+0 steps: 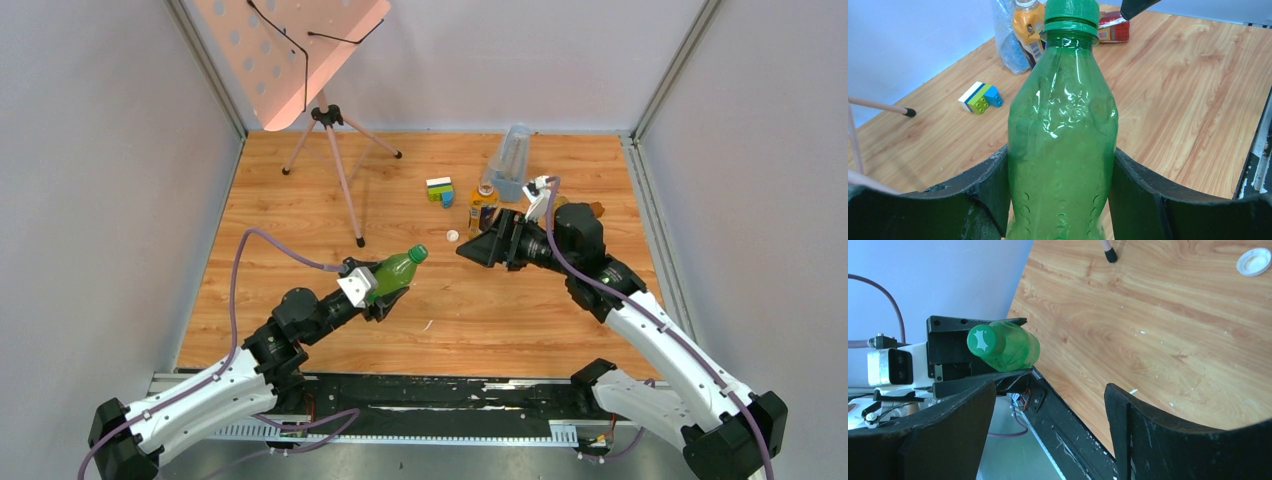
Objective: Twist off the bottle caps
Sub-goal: Unscrew the bottle cap from the plastic bottle.
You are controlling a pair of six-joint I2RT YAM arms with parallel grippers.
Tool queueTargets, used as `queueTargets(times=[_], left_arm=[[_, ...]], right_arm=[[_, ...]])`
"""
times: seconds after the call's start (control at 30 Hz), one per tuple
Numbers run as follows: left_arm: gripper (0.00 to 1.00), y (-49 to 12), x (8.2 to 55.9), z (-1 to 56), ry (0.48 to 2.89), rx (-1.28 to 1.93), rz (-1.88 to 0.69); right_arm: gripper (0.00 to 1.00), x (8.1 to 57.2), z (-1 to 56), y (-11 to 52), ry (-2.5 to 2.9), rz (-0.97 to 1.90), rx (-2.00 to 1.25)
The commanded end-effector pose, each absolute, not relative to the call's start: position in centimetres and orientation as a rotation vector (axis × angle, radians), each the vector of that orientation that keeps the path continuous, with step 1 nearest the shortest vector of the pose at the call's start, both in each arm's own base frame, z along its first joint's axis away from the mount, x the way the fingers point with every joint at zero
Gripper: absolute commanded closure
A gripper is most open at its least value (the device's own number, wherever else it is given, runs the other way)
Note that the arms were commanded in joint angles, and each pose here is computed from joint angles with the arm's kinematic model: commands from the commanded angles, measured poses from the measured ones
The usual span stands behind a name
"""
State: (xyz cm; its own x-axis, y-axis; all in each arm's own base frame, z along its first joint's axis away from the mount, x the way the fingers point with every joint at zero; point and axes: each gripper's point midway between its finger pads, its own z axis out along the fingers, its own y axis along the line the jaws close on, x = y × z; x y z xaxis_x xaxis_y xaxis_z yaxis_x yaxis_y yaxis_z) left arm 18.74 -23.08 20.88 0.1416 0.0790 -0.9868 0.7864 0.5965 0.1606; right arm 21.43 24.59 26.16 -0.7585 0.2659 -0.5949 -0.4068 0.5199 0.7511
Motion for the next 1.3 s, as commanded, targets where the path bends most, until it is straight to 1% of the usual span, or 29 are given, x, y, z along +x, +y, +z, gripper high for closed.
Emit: queueTargets(times=[0.0, 0.2, 0.6, 0.87, 1.1, 1.27], left_arm=[[1.00, -23.7, 18.6, 23.2, 1.281, 0.785, -0.650], [1.00, -23.7, 18.3, 23.5, 1.250, 0.807, -0.643], [1.00, -22.6, 17.4, 24.5, 1.207, 0.832, -0.614], [1.00, -22.3, 17.1, 25.2, 1.203, 0.858, -0.597], [1.00, -22.3, 17.6, 24.2, 1.245, 0.888, -0.559], [1.00, -23.1, 18.1, 23.3, 1.279, 0.946, -0.540]], right_arm=[[0.20, 20.5, 26.2, 24.3, 2.085, 1.302, -0.104], [0.19, 20.9, 26.9, 23.7, 2.044, 1.265, -0.065], [0.19, 21.2, 27.9, 25.3, 2.070, 1.361, -0.080], [0.20, 20.6, 27.1, 25.7, 2.105, 1.409, -0.092], [0.20, 19.3, 27.7, 27.0, 2.067, 1.585, -0.137], [0.19, 19.4, 28.5, 27.7, 2.026, 1.625, -0.205]])
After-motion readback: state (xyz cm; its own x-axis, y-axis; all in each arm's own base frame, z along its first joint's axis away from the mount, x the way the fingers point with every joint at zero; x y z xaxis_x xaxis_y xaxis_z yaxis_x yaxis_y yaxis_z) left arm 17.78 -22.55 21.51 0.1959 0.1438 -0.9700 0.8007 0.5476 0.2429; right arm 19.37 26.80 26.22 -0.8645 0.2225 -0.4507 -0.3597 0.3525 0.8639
